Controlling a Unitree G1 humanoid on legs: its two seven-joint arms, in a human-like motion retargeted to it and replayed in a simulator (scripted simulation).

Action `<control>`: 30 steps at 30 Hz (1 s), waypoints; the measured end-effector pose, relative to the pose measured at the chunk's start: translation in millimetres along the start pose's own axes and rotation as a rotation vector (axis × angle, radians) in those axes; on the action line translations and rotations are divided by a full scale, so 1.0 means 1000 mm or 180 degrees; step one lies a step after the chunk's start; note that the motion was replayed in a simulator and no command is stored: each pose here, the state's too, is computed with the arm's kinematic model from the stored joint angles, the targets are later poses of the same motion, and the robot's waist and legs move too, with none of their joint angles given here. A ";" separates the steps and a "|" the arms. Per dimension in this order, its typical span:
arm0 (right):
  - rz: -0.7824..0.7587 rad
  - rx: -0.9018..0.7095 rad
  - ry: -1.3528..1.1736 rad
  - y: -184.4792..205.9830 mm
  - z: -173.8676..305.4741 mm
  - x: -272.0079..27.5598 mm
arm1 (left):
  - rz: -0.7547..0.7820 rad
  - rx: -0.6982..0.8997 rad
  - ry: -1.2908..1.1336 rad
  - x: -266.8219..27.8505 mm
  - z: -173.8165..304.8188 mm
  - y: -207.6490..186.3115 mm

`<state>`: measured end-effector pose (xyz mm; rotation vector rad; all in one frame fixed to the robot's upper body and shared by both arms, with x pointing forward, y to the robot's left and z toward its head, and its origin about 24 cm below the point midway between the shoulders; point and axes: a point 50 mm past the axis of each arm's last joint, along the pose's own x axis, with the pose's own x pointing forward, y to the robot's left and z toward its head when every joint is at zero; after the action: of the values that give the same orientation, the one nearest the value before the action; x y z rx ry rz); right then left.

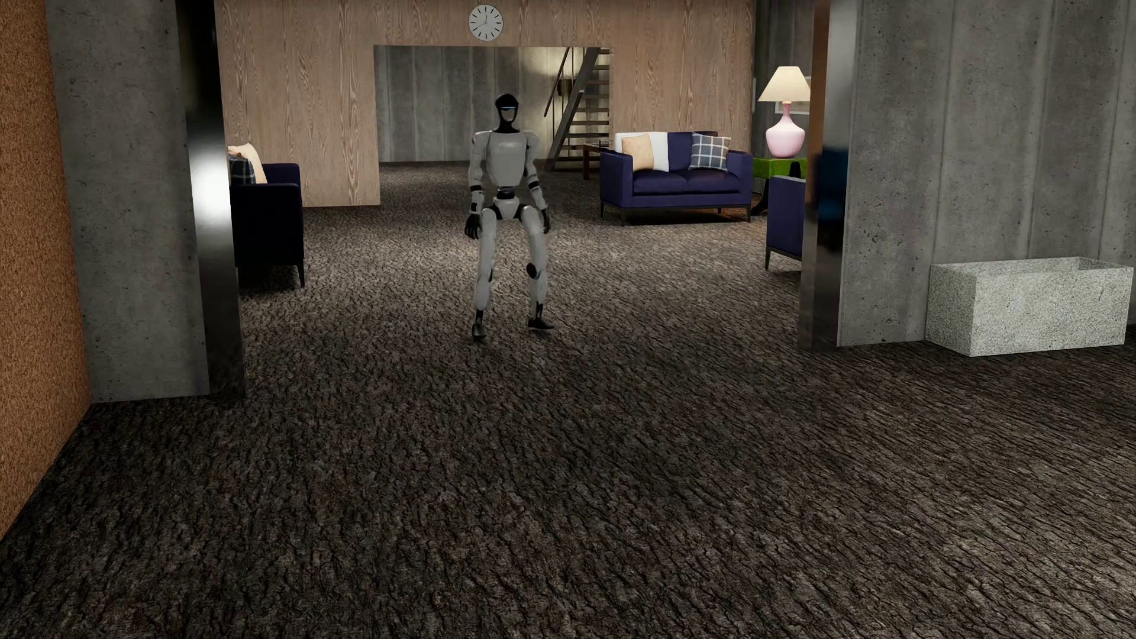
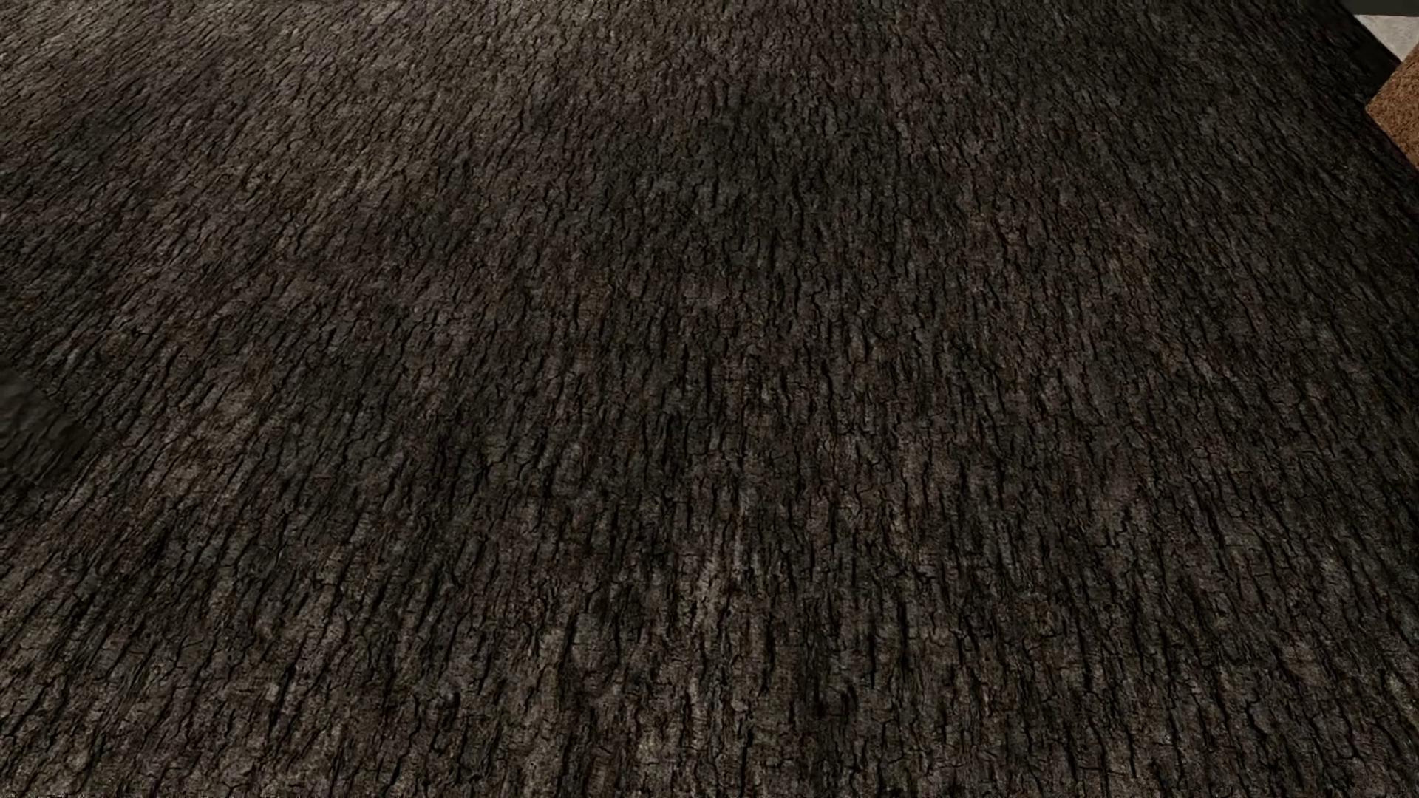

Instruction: Turn around

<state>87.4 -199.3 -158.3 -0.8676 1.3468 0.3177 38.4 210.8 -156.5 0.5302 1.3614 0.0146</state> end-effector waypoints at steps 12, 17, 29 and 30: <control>-0.0915 -0.0173 -0.0511 -0.083 0.032 -0.006 | 0.0759 0.0259 -0.1338 -0.020 0.076 0.054; -0.0849 -0.0989 -0.0117 -0.104 0.031 -0.001 | 0.0610 0.0323 -0.0680 -0.008 0.037 0.052; -0.0684 0.0335 0.0100 -0.043 -0.032 0.000 | 0.0312 0.0514 -0.0717 0.000 0.051 0.039; -0.0329 0.0034 0.0224 -0.024 -0.037 0.002 | 0.0419 0.0478 -0.0830 -0.002 0.058 0.042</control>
<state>77.8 -241.8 -150.9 -0.9432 1.3619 0.2012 104.0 226.1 -132.6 0.7219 1.0767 -0.0485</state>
